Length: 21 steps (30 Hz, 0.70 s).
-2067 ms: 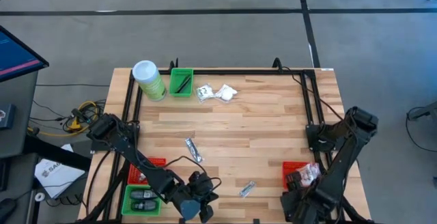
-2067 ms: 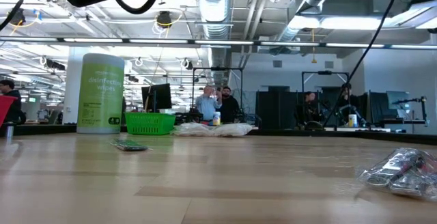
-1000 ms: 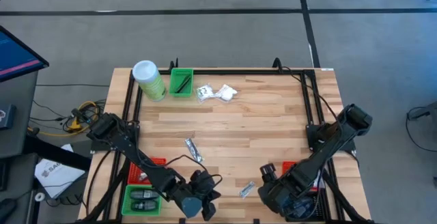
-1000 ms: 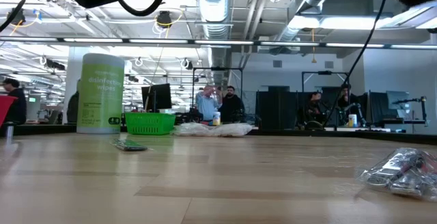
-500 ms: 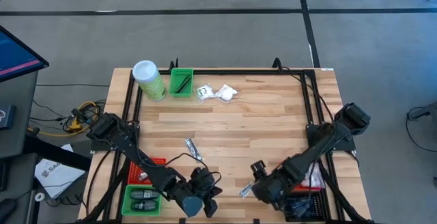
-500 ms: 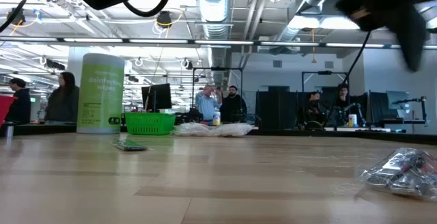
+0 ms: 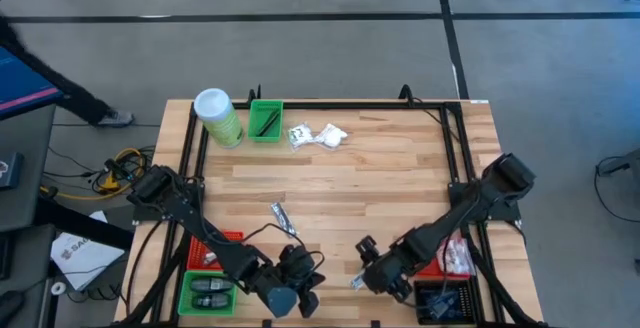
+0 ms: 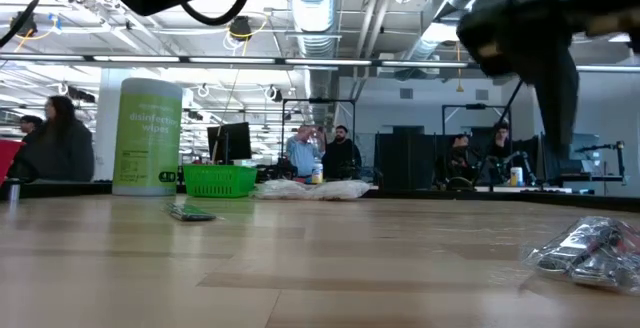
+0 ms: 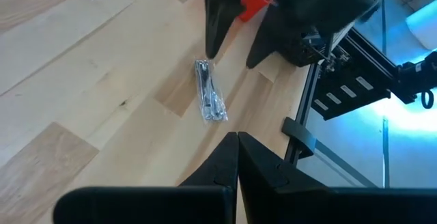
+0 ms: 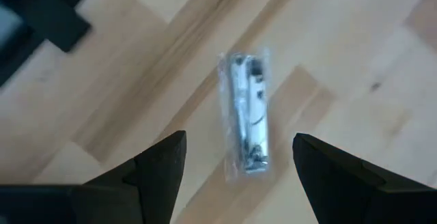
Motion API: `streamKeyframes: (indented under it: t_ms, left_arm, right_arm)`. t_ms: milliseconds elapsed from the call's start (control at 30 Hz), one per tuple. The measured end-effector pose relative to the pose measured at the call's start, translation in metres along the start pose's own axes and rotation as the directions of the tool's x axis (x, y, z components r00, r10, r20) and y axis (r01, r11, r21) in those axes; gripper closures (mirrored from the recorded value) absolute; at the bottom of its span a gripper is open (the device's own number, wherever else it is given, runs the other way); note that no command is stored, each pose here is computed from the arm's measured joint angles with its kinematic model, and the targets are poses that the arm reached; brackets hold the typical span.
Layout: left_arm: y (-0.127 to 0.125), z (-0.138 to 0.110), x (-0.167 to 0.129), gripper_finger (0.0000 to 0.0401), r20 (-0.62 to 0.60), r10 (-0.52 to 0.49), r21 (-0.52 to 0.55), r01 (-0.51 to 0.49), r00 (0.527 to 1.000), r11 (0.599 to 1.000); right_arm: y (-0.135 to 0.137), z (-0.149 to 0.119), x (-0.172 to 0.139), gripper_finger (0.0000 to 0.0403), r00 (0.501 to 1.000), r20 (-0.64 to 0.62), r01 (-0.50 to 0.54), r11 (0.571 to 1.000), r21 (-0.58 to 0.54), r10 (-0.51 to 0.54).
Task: Pick & Place Travel size toiletries
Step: Put the nail cutter into the left red bin
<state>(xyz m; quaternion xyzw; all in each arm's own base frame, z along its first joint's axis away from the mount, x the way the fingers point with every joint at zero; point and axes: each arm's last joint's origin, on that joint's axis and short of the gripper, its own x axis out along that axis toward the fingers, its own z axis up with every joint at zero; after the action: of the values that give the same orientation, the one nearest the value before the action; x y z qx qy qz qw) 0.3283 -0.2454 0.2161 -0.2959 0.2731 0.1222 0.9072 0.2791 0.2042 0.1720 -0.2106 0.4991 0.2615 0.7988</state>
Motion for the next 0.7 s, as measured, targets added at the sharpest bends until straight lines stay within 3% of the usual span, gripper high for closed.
streamKeyframes:
  t_ms: [133,367,700]
  left_arm:
    - [0.001,0.001,0.001,0.0401,-0.001,0.006,0.003,-0.006,1.000,1.000]
    - [0.002,0.001,0.001,0.0401,-0.003,0.013,0.005,-0.013,1.000,1.000]
    - [0.005,0.005,0.004,0.0401,0.004,0.028,-0.001,-0.028,1.000,1.000]
  right_arm:
    - [0.004,0.000,0.019,0.0143,0.998,-0.059,-0.010,1.000,-0.022,0.009]
    - [-0.013,0.001,0.020,0.0143,0.997,-0.071,0.001,1.000,-0.008,-0.001]
    - [-0.024,-0.006,0.026,0.0143,0.993,-0.087,-0.082,0.996,-0.017,0.081]
